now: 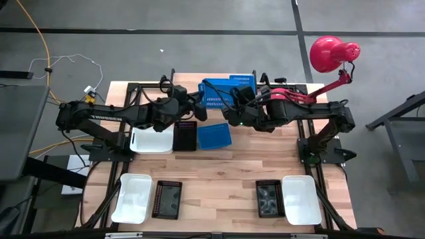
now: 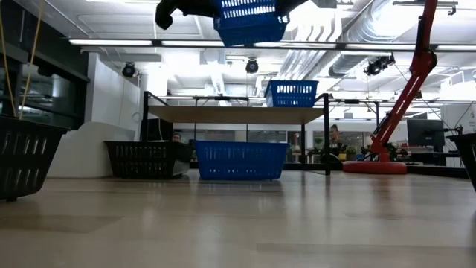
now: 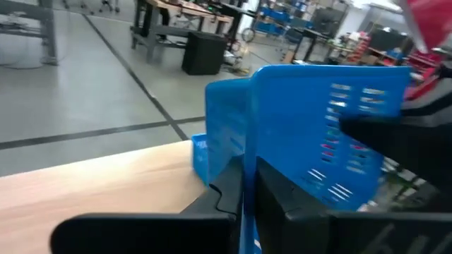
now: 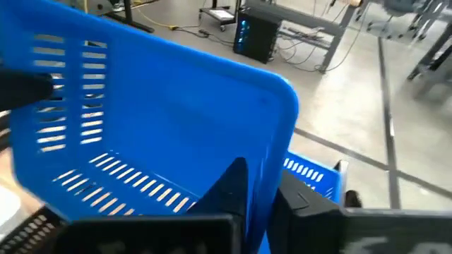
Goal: Stack baskets on shelf by color
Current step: Stack the bottom left blue bin on top of the other blue bin on the shelf
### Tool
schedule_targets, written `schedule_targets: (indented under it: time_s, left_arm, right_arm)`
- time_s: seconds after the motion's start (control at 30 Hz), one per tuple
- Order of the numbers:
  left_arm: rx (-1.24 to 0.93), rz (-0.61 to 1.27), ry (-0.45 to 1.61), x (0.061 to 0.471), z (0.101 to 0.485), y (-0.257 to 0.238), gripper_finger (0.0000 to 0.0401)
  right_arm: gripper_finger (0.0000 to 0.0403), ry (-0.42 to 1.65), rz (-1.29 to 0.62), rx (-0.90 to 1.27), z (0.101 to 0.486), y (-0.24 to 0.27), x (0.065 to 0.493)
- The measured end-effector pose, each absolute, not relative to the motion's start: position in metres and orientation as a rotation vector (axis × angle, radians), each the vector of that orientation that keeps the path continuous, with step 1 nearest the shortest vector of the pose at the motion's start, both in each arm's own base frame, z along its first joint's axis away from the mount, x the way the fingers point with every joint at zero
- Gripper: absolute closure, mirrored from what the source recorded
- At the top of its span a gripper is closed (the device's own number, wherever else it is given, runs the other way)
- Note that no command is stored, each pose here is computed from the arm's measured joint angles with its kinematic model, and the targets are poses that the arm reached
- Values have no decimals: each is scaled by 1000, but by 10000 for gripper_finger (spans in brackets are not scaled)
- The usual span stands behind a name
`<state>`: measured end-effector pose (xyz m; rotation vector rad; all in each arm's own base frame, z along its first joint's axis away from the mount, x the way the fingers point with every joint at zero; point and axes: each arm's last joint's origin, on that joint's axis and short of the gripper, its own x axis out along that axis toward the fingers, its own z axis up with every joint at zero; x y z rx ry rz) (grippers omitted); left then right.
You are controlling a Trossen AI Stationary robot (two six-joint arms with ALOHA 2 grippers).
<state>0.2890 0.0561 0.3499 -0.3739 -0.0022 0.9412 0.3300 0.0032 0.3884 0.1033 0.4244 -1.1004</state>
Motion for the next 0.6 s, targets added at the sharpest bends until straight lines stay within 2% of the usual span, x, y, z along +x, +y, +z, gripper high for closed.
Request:
schedule_targets:
  time_s: [0.13,0.37,0.6]
  left_arm:
    - [-387,828,0,292,352,54,364]
    - [-424,547,55,291,357,47,291]
    - [-453,214,7,262,389,35,252]
  right_arm:
    - [399,463,-1121,66,394,-2,316]
    - [402,564,-1130,-60,423,-27,272]
    - [403,891,-755,-326,432,-69,251]
